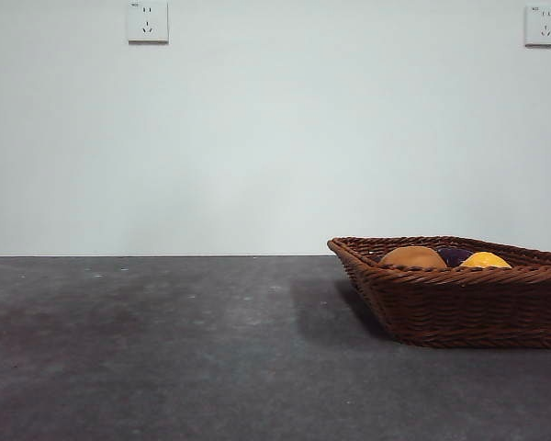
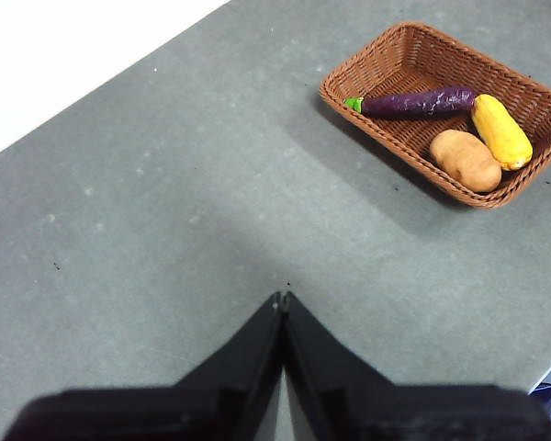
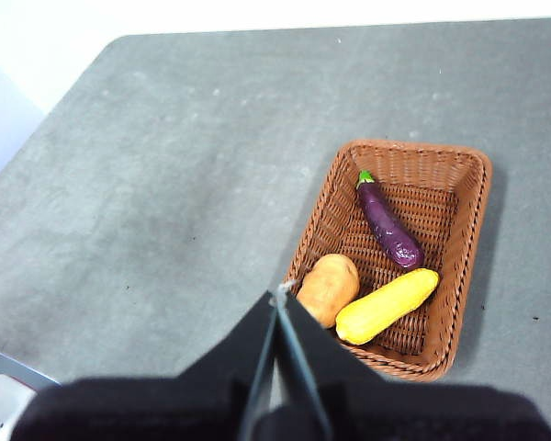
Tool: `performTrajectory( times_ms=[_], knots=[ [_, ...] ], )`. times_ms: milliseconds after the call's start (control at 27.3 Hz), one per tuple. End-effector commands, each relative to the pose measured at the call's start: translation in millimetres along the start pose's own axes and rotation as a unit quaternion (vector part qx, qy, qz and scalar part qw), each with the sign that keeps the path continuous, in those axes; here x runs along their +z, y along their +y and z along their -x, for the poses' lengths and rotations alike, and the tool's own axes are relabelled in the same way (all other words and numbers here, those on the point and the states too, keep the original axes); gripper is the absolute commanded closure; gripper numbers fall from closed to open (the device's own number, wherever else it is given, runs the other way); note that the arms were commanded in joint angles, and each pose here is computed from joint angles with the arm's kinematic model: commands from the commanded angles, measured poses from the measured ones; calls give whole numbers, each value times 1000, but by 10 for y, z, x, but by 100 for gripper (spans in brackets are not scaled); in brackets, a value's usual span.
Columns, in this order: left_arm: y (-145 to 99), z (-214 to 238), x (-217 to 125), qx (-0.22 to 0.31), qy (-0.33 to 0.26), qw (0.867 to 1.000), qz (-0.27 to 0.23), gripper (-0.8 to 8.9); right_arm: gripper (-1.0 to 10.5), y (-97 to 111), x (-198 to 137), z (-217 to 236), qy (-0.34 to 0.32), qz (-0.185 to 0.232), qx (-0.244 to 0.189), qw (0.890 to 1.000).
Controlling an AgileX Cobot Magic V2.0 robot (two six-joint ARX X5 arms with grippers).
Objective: Help me put the vegetables on the table into the basket
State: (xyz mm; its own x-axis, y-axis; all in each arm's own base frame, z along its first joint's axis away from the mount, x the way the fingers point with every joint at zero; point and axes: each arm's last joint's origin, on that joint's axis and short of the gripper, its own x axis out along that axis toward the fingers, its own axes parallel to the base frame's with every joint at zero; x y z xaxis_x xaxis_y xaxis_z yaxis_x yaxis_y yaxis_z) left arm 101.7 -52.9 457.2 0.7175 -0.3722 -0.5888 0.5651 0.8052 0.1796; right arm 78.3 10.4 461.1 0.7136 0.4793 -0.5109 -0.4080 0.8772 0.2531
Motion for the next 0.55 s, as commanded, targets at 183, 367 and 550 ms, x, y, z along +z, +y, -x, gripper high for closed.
performTrajectory(
  times_ms=[183,367,550],
  knots=[
    [7,-27,15,2,-1,1000,4,820,950,38,-40,36,3,-2,21,1000],
    [9,-40,20,1,0,1000,4,820,949,38,-40,36,3,-2,21,1000],
    [9,-40,20,1,1,1000,4,820,949,38,-40,36,3,-3,21,1000]
  ],
)
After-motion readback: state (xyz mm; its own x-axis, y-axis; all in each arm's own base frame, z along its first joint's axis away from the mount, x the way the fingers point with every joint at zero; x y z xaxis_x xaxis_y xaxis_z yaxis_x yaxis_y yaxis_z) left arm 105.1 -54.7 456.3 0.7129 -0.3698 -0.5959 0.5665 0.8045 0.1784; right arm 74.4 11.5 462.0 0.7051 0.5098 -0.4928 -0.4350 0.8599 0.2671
